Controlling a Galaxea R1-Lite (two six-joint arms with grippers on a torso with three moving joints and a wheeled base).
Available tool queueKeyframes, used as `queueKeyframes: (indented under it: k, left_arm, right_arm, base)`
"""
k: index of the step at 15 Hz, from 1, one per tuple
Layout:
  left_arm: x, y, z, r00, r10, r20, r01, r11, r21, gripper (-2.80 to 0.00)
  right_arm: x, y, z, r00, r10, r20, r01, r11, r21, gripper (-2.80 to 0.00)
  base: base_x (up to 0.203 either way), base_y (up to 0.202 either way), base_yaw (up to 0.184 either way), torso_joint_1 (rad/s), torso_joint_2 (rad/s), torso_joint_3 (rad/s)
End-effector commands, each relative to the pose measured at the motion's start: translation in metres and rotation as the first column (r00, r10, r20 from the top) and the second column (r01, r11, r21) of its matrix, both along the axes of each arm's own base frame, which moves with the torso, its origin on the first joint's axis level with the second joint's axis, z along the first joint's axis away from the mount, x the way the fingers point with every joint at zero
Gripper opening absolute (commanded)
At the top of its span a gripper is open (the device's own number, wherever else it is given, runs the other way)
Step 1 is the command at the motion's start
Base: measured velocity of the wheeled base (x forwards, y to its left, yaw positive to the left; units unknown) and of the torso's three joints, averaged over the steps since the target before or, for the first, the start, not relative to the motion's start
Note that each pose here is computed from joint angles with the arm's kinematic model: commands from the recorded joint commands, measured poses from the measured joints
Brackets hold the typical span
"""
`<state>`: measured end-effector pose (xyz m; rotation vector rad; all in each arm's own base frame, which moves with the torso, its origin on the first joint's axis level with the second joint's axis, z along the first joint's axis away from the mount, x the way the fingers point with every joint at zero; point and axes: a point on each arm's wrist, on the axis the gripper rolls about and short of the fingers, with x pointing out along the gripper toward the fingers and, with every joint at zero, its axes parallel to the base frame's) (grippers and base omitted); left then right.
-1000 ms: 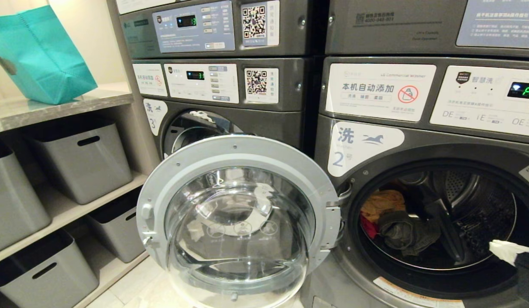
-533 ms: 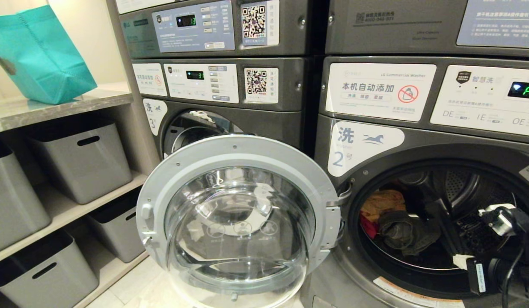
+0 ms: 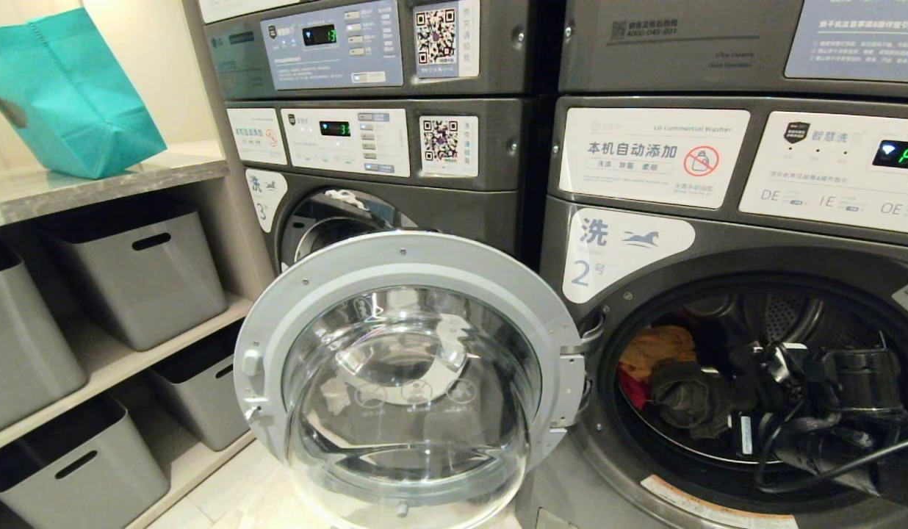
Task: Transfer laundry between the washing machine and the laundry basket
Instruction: Pick a cloth and place it into the basket
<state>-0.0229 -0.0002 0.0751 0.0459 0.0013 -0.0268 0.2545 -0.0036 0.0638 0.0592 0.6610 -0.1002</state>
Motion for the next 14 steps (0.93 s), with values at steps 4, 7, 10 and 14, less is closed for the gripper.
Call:
queueKeyframes:
  k: [4, 7, 10, 14]
  left_arm:
    - [0.0, 0.0, 0.0, 1.0, 0.001, -0.003, -0.001, 1.0, 0.002, -2.8]
    - [0.0, 0.0, 0.0, 1.0, 0.001, -0.002, -0.001, 1.0, 0.0, -2.8]
    - [0.0, 0.0, 0.0, 1.0, 0.001, -0.003, -0.001, 1.0, 0.0, -2.8]
    - [0.0, 0.0, 0.0, 1.0, 0.001, -0.003, -0.001, 1.0, 0.0, -2.8]
  right_arm:
    - [0.047, -0.008, -0.066, 0.996, -0.086, 0.008, 0.086, 0.995, -0.049, -2.8]
    - [0.076, -0.021, -0.084, 0.985, -0.168, 0.04, 0.17, 0.983, -0.075, -2.8]
    - [0.096, -0.036, -0.1, 0.973, -0.223, 0.056, 0.227, 0.972, -0.068, -2.8]
    - [0.115, -0.05, -0.134, 0.965, -0.26, 0.035, 0.262, 0.962, -0.073, -2.8]
  base:
    - [0.0, 0.0, 0.0, 0.0, 0.0, 0.0]
    - [0.0, 0.0, 0.0, 0.0, 0.0, 0.0]
    - [0.0, 0.0, 0.0, 0.0, 0.0, 0.0]
    - [0.0, 0.0, 0.0, 0.0, 0.0, 0.0]
